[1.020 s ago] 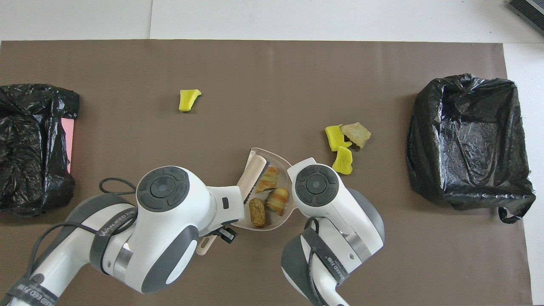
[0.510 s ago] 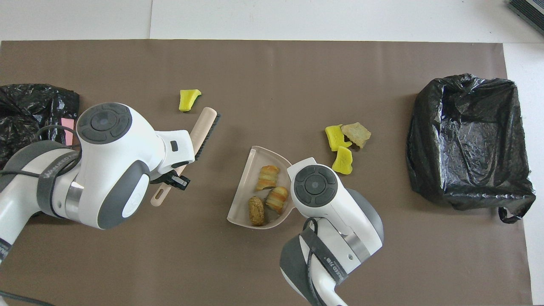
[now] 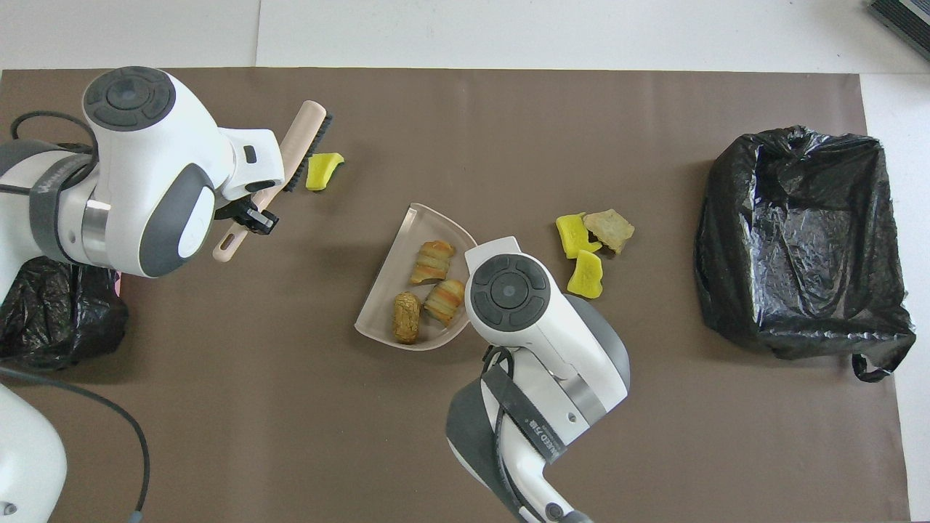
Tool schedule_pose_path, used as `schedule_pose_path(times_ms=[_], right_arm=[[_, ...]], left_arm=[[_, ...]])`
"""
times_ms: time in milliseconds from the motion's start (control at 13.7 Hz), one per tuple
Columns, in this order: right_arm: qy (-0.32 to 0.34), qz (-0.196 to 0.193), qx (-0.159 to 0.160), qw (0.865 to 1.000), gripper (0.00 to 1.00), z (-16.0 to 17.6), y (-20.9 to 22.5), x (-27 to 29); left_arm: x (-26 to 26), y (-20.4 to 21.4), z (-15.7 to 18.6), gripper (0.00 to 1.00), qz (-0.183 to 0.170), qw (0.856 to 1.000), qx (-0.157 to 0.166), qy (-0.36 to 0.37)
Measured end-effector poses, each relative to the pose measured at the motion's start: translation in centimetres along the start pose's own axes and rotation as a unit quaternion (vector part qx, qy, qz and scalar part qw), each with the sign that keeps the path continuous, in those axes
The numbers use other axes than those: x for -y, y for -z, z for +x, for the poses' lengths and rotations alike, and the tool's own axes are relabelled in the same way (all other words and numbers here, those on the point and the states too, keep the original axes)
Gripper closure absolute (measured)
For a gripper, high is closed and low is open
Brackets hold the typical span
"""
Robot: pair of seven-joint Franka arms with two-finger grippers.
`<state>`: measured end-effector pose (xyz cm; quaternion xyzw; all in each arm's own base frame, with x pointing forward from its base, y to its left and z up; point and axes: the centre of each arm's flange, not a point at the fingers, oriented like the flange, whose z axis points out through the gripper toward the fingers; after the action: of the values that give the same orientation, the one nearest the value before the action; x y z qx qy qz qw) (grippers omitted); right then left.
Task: Sweep and dump trash in bin
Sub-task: 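Move the brush with the left gripper behind the yellow sponge piece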
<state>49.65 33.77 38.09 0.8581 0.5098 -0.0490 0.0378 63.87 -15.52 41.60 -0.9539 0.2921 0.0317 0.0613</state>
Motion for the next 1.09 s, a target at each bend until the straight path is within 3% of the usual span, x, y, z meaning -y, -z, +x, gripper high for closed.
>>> schedule_pose_path(times_ms=[219,583,1093], right_arm=[[-0.001,-0.001,0.003,1.000,0.68,1.7,-0.5,-0.9],[0.005,0.014,0.039,0.999,0.68,2.5,-3.0,-0.5],[0.009,0.022,0.058,0.998,0.68,2.3,-2.9,0.2]], left_arm=[[2.1,-1.1,1.4,0.74,0.025,1.000,-0.012,-0.013],[5.7,-3.9,1.8,0.74,0.066,0.993,0.008,-0.093],[4.4,-5.9,2.1,0.74,0.056,0.990,0.032,-0.127]])
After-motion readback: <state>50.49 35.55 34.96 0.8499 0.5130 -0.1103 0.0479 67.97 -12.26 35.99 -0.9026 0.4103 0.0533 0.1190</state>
